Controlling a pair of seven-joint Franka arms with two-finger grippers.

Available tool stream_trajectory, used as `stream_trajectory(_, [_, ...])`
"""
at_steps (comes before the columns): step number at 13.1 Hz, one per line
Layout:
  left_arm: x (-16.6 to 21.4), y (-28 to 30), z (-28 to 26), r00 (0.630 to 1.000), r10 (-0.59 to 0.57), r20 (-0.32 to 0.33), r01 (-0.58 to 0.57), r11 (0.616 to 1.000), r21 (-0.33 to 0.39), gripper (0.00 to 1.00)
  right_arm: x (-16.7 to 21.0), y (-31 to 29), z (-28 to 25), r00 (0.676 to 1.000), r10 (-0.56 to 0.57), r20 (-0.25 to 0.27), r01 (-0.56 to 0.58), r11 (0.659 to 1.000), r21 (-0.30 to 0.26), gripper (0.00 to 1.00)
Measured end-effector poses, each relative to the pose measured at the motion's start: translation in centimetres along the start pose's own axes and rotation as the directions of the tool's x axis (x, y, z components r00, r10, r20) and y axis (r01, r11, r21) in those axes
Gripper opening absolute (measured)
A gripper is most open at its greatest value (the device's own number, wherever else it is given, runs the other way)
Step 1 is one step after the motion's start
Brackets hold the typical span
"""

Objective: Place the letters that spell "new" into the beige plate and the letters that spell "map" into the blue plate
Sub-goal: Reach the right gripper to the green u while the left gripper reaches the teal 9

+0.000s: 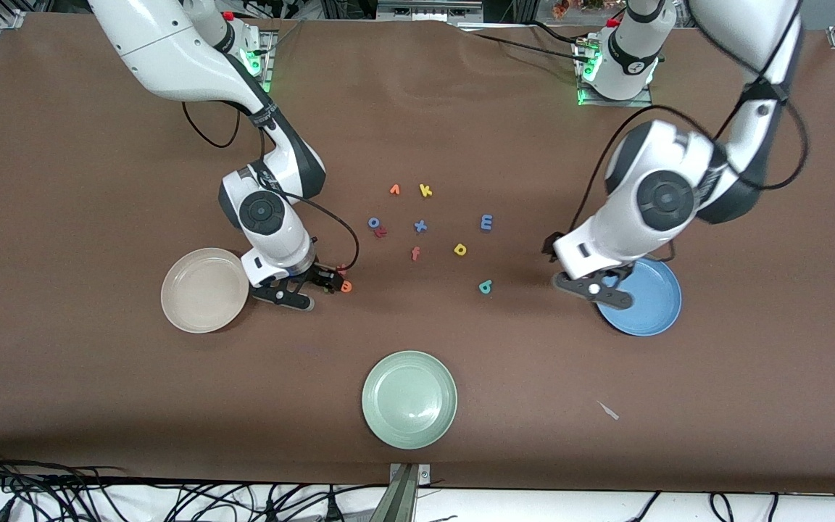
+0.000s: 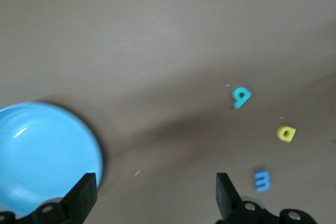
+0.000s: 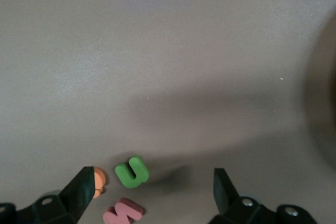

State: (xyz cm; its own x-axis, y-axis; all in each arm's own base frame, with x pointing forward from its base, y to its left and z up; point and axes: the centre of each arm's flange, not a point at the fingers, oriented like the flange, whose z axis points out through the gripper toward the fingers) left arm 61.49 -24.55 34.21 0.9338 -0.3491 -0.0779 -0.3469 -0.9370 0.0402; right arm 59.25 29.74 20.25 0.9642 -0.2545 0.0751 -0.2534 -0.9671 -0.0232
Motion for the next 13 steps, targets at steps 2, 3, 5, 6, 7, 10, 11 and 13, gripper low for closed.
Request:
stream_trajectory(2, [0.7,3.5,2.9,0.999,0.047,-0.005,-0.047,0.999,-0.010,1.00,0.0,-0.1,0.1,1.000,0.001,-0.005,-0.001,1.000,0.007,1.00])
stream_trajectory(3, [1.0,5.2,4.1,0.998,0.068,-0.018,-0.068,0.998,-0.016,1.00,-0.1,-0.2,0.5,1.000,-0.001,-0.011,0.001,1.000,0.017,1.00])
stream_trajectory(5, [1.7,8.3,6.6,0.992,0.101,-0.076,-0.103,0.994,-0.028,0.99,-0.5,-0.4,1.8,1.000,-0.002,-0.010,0.002,1.000,0.027,0.99])
stream_trajectory(6, [1.9,9.4,8.1,0.990,0.110,-0.085,-0.113,0.993,-0.033,0.96,-0.8,-0.6,2.5,1.000,-0.003,-0.005,0.004,1.000,0.027,0.99])
stream_trajectory(7, [2.1,10.0,9.6,0.989,0.116,-0.094,-0.120,0.992,-0.038,0.91,-1.2,-0.8,3.1,1.000,-0.006,-0.002,0.006,1.000,0.027,0.98])
stream_trajectory(10, [2.6,9.9,13.0,0.987,0.110,-0.119,-0.116,0.992,-0.049,0.89,-1.2,-1.1,3.0,1.000,-0.008,-0.011,0.009,0.999,0.037,0.89])
stream_trajectory(11, [2.6,9.8,13.6,0.988,0.108,-0.112,-0.114,0.992,-0.049,0.85,-1.2,-1.1,3.0,1.000,-0.010,-0.012,0.010,0.999,0.037,0.89])
stream_trajectory(13, [2.4,9.8,14.8,0.990,0.109,-0.094,-0.114,0.992,-0.050,0.77,-1.2,-1.1,3.0,1.000,-0.016,-0.017,0.017,0.999,0.035,0.88])
